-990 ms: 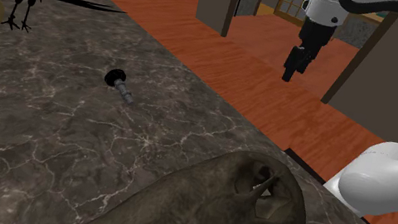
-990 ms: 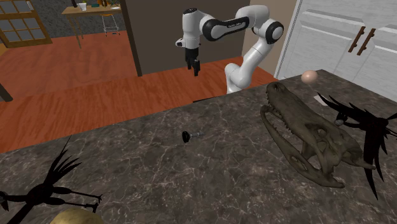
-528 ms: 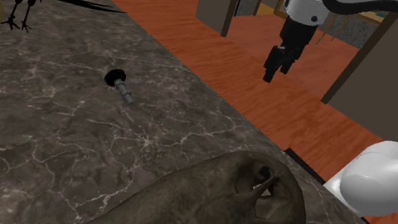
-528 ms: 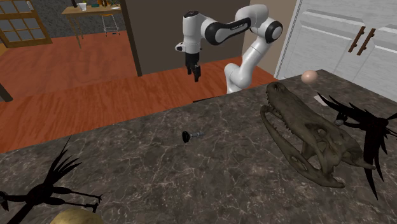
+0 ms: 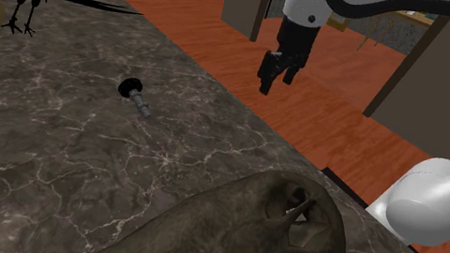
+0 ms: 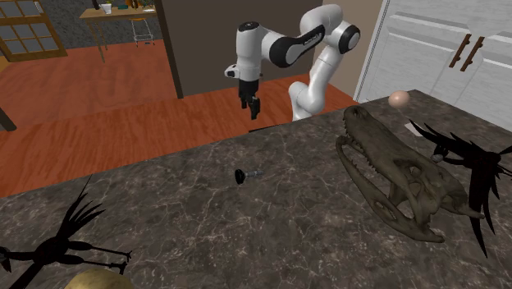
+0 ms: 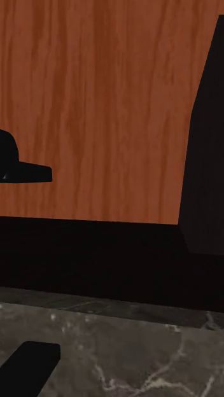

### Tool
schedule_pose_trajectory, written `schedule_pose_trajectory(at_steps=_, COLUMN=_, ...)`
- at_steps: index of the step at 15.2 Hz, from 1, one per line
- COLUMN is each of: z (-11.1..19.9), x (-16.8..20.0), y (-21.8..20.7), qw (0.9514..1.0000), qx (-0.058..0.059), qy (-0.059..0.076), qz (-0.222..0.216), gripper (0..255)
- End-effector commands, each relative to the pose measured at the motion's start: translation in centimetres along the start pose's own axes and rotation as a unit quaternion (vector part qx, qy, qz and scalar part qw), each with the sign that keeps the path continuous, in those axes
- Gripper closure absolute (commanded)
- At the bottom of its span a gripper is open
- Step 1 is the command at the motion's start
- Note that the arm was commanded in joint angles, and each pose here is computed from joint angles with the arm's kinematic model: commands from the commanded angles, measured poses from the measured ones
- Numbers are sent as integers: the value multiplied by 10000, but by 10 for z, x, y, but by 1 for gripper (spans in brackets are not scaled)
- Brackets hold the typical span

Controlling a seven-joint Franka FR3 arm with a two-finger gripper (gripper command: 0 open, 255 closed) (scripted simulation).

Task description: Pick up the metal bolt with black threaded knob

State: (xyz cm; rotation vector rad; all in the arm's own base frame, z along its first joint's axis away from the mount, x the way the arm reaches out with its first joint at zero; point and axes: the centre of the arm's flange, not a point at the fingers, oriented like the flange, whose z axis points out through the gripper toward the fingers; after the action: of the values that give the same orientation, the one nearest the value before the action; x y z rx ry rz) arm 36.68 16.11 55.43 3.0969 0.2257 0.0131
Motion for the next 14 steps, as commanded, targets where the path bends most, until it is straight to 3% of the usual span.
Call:
schedule_pose_trajectory(at_steps=1, z=-3, x=11, y=-25, qw=10000, qx=13, qy=37, qz=5, gripper=0)
schedule_pose_trajectory(at_steps=14, z=-7, x=78, y=-178, qw=9997, qx=59, qy=250, qz=18, gripper=0)
